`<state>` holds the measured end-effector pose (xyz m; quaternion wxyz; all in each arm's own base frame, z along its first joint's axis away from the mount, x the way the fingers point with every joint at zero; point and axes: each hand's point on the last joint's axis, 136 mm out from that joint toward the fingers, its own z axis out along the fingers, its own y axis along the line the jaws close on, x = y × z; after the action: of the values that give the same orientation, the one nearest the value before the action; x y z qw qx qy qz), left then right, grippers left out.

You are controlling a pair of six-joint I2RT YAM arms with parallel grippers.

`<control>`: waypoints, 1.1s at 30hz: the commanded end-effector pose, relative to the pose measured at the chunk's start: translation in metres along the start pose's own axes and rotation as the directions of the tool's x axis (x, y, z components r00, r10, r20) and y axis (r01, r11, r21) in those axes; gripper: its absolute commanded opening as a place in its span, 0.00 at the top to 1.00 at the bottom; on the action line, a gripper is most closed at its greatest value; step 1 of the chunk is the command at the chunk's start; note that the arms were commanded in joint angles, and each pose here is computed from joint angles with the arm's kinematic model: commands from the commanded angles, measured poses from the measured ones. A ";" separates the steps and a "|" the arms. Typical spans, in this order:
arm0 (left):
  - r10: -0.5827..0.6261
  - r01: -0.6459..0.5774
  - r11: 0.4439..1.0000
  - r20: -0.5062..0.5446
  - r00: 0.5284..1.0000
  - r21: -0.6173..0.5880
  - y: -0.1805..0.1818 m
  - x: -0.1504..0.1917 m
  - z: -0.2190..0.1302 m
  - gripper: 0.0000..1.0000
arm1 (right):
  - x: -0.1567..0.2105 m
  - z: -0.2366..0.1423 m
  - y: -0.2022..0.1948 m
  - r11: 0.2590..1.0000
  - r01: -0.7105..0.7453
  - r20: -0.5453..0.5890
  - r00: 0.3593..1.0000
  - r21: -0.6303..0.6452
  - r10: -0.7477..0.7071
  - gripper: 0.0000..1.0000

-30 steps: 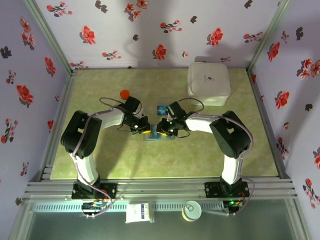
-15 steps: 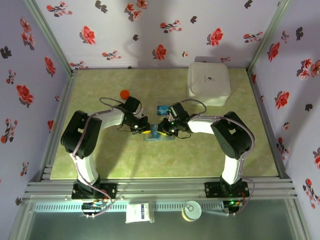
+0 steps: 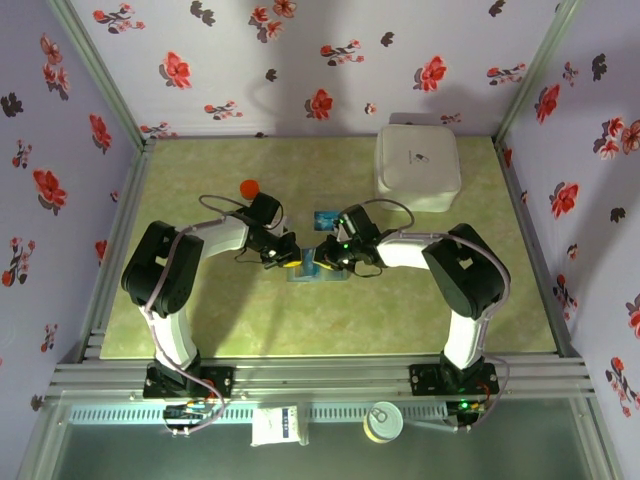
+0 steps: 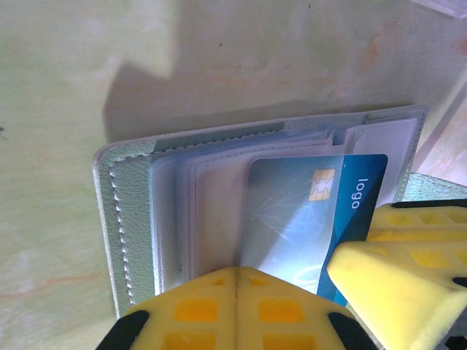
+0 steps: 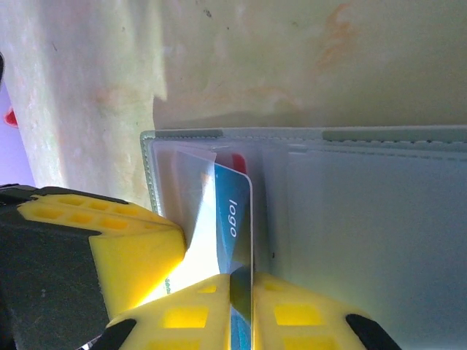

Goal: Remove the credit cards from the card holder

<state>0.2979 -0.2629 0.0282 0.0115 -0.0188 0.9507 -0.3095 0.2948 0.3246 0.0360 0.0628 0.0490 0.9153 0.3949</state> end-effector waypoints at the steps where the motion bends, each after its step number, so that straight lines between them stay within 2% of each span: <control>1: -0.018 0.017 0.999 -0.032 0.999 -0.040 0.011 0.007 0.006 1.00 | -0.001 -0.004 -0.004 1.000 -0.015 0.012 1.000 -0.007 0.015 0.88; 9: -0.014 0.013 0.999 -0.027 1.000 -0.038 0.009 0.006 0.006 1.00 | -0.004 -0.022 -0.016 0.999 -0.012 0.039 0.999 0.037 0.010 0.89; 20: -0.002 0.002 1.000 -0.003 1.000 -0.015 -0.001 0.001 -0.002 1.00 | -0.008 -0.044 -0.007 0.995 0.073 0.038 0.996 0.071 -0.076 0.95; 28: 0.013 -0.013 1.000 0.016 1.000 0.021 -0.013 -0.005 -0.007 1.00 | -0.010 -0.058 -0.002 0.968 0.209 0.002 0.977 0.141 -0.212 0.97; 33: 0.019 -0.020 0.999 0.028 0.999 0.033 -0.017 -0.007 -0.010 1.00 | -0.010 -0.066 0.001 0.916 0.362 -0.055 0.932 0.173 -0.358 0.98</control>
<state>0.2998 -0.2645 0.0305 0.0140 -0.0176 0.9497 -0.3124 0.2949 0.2856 0.0705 0.1021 -0.0574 0.9397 0.3214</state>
